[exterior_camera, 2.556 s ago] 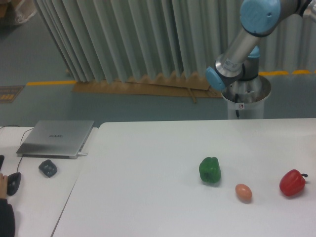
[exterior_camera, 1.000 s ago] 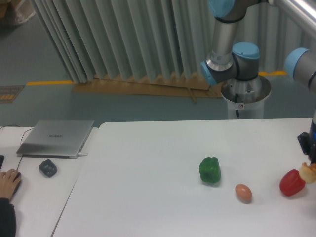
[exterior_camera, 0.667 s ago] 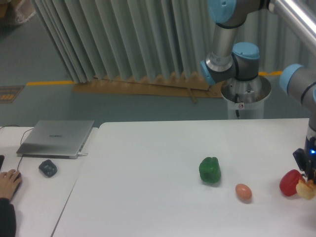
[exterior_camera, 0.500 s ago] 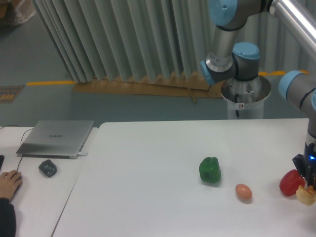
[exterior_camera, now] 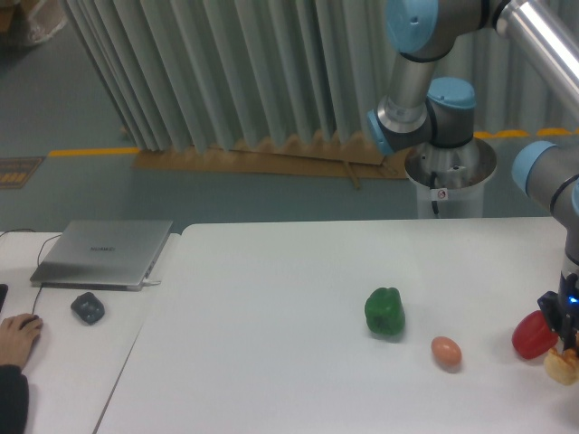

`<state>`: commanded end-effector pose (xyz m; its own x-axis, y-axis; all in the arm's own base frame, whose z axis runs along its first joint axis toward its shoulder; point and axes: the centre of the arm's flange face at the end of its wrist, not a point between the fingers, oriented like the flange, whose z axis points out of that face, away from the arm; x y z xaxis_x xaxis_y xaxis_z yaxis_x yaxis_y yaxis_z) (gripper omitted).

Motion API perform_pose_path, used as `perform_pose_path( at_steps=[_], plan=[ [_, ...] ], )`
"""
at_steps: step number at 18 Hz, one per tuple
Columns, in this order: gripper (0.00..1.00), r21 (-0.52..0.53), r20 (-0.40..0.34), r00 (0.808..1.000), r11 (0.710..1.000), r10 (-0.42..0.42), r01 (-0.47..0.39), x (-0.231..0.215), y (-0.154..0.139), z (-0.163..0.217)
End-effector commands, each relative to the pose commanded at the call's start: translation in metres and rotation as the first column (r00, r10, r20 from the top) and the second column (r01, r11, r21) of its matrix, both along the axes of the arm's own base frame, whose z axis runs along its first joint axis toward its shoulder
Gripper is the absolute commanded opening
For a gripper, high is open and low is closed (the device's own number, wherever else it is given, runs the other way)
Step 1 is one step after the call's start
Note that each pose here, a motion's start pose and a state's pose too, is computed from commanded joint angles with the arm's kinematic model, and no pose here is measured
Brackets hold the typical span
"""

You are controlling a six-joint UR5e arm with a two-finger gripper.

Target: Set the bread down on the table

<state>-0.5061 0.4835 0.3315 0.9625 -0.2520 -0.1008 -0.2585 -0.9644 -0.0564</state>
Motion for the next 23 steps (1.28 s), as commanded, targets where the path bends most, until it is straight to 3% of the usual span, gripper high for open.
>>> perform_pose_path(
  at_steps=[14,17,23],
  plan=[
    [1.00,-0.006,0.002,1.000,0.999,0.031,-0.031,0.002,-0.002,-0.002],
    [1.00,-0.090,-0.048,0.999,0.996,0.005,-0.009,0.035,-0.011,0.019],
    [1.00,-0.105,-0.016,1.000,0.994,0.014,-0.016,0.046,-0.025,0.040]
  ],
)
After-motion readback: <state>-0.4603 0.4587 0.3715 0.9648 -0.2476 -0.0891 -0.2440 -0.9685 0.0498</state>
